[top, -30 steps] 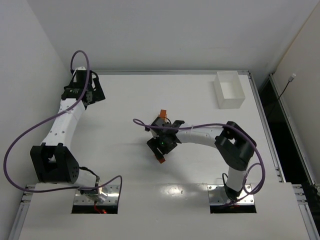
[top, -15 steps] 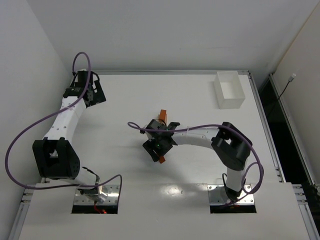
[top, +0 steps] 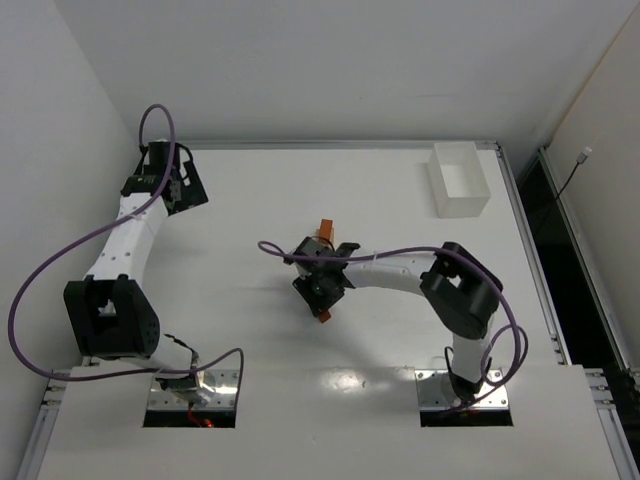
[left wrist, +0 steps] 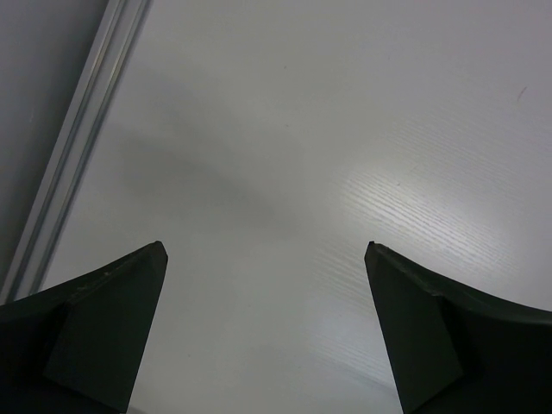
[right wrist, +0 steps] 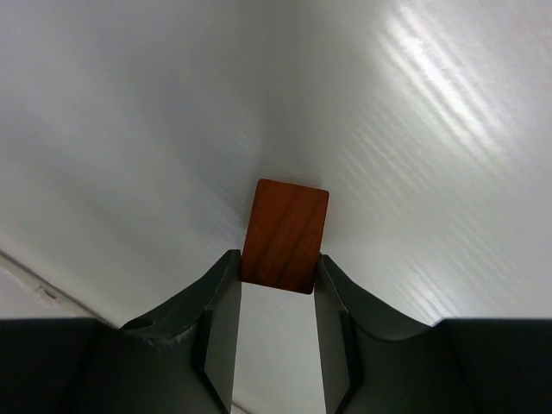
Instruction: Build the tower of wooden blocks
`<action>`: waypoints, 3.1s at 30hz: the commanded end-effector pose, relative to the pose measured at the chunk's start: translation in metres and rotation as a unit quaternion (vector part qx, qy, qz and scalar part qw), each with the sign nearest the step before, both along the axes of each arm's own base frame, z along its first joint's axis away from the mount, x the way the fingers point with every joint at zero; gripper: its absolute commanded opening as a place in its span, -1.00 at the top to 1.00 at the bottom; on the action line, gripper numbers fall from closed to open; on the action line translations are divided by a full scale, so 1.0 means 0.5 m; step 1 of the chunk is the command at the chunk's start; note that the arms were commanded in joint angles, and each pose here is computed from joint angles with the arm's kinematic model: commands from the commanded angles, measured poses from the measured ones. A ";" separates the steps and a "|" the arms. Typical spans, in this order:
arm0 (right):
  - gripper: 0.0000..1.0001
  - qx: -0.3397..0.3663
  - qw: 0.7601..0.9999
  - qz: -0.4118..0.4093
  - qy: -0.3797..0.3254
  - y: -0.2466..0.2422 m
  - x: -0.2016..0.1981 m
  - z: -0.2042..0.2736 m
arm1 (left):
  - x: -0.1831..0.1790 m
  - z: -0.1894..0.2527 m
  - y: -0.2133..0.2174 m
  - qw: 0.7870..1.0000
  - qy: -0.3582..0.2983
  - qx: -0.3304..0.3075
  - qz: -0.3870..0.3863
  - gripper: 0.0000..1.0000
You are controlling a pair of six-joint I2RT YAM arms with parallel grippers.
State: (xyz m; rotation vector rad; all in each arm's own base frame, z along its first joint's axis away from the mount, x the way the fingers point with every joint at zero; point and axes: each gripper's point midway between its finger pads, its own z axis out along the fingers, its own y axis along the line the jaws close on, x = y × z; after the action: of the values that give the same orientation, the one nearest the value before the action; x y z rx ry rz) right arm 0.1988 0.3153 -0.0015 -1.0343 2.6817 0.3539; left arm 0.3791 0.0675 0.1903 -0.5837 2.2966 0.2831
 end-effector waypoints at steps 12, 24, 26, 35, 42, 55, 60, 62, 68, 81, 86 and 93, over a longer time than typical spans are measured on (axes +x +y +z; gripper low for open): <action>1.00 0.220 0.909 -0.009 -0.353 0.030 0.127 0.526 | -0.031 -0.008 -0.090 0.995 -0.025 -0.078 -0.053 -0.98; 1.00 0.187 0.916 -0.314 -0.166 -0.015 0.366 0.438 | 0.061 0.047 -0.059 0.997 -0.049 -0.041 -0.036 -0.98; 1.00 0.197 0.910 -0.320 -0.174 0.006 0.397 0.457 | 0.061 0.047 -0.059 0.997 -0.049 -0.041 -0.036 -0.98; 1.00 0.130 0.917 -0.356 -0.126 -0.005 0.403 0.319 | 0.055 0.026 -0.051 0.998 -0.034 -0.030 -0.031 -0.98; 1.00 0.081 0.920 -0.366 -0.110 -0.045 0.368 0.247 | 0.054 0.005 -0.058 0.998 -0.026 -0.042 -0.033 -0.98; 1.00 0.075 0.919 -0.371 -0.114 -0.052 0.406 0.204 | 0.056 -0.004 -0.066 0.998 -0.021 -0.050 -0.040 -0.98; 1.00 0.075 0.920 -0.367 -0.119 -0.055 0.419 0.208 | 0.057 -0.011 -0.066 0.998 -0.016 -0.050 -0.040 -0.98; 1.00 0.076 0.919 -0.369 -0.116 -0.057 0.426 0.199 | 0.057 -0.011 -0.066 0.998 -0.016 -0.050 -0.040 -0.98; 1.00 0.086 0.921 -0.359 -0.124 -0.045 0.439 0.213 | 0.065 -0.029 -0.069 0.998 -0.005 -0.054 -0.043 -0.98; 1.00 0.085 0.924 -0.350 -0.126 -0.036 0.439 0.212 | 0.080 -0.022 -0.076 0.997 -0.011 -0.064 -0.046 -0.98; 1.00 0.092 0.926 -0.344 -0.125 -0.020 0.438 0.211 | 0.080 -0.022 -0.076 0.997 -0.011 -0.064 -0.046 -0.98; 1.00 0.095 0.927 -0.342 -0.121 -0.015 0.439 0.209 | 0.080 -0.022 -0.076 0.997 -0.011 -0.064 -0.046 -0.98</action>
State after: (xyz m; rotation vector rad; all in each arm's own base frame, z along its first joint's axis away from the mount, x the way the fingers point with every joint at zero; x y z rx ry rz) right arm 0.4069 0.2937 0.0846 -0.0360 2.5730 0.2474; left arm 0.4077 0.0326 0.1631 -0.5411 2.3770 0.1106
